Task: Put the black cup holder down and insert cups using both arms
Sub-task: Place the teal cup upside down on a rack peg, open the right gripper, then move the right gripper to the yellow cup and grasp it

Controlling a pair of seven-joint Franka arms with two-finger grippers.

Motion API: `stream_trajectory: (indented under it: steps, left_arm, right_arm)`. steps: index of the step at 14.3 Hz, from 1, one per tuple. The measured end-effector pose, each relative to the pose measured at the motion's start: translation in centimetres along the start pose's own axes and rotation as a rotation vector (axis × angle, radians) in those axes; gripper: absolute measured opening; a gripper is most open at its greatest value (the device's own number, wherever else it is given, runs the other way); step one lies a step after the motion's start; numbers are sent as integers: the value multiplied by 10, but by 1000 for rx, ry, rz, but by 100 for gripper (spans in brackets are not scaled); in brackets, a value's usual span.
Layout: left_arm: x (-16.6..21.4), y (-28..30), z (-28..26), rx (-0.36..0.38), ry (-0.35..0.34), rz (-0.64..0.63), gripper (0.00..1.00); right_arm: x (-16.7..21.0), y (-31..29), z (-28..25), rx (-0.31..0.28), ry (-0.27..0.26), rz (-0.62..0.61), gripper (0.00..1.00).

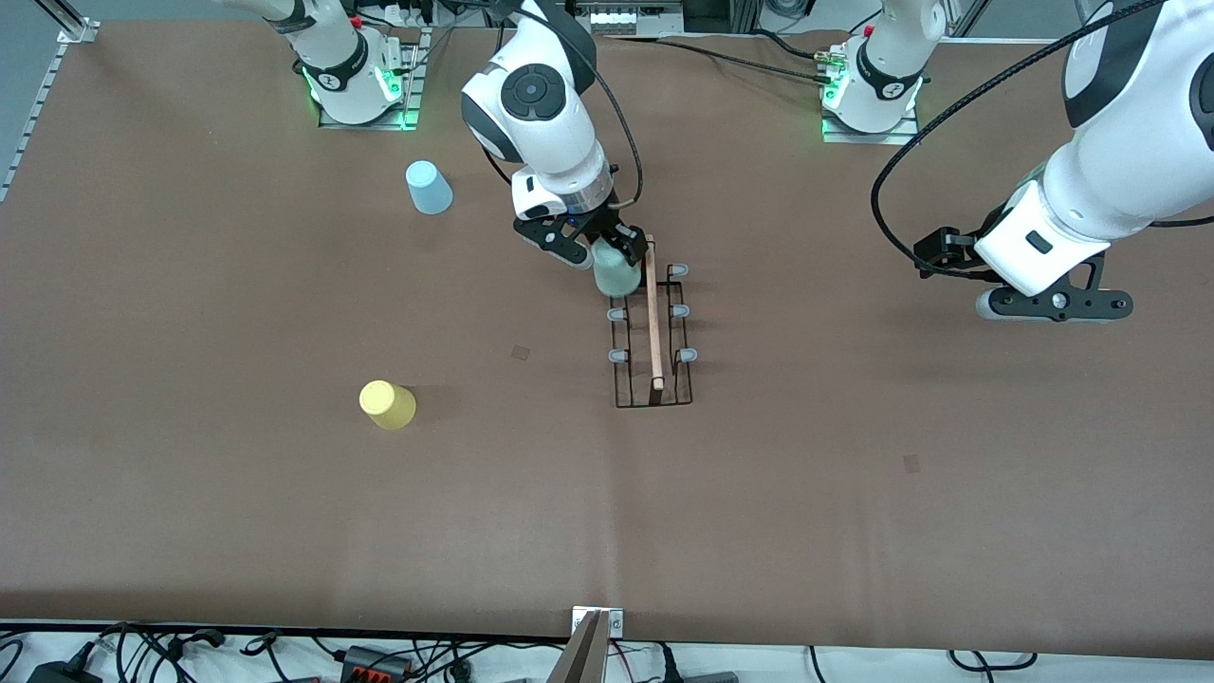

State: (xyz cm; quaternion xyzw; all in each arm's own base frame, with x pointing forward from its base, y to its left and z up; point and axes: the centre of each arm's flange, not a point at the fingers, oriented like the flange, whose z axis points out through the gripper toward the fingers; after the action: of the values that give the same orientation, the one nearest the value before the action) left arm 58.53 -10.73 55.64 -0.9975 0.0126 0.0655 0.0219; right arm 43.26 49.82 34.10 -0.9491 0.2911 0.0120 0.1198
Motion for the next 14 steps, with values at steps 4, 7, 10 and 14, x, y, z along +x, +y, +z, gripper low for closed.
stream_trajectory:
  steps: [4,7,10,14]
  left_arm:
    - [0,0,0,0,0,0,100]
    - [0,0,0,0,0,0,100]
    - [0,0,0,0,0,0,100]
    - [-1,5,0,-50,-11,2,100]
  right_arm:
    - [30,2,-25,-18,17,-28,100]
    - [114,41,-65,-95,36,-140,100]
    - [213,109,-83,-139,45,-294,100]
    - [297,169,-86,-181,69,-525,100]
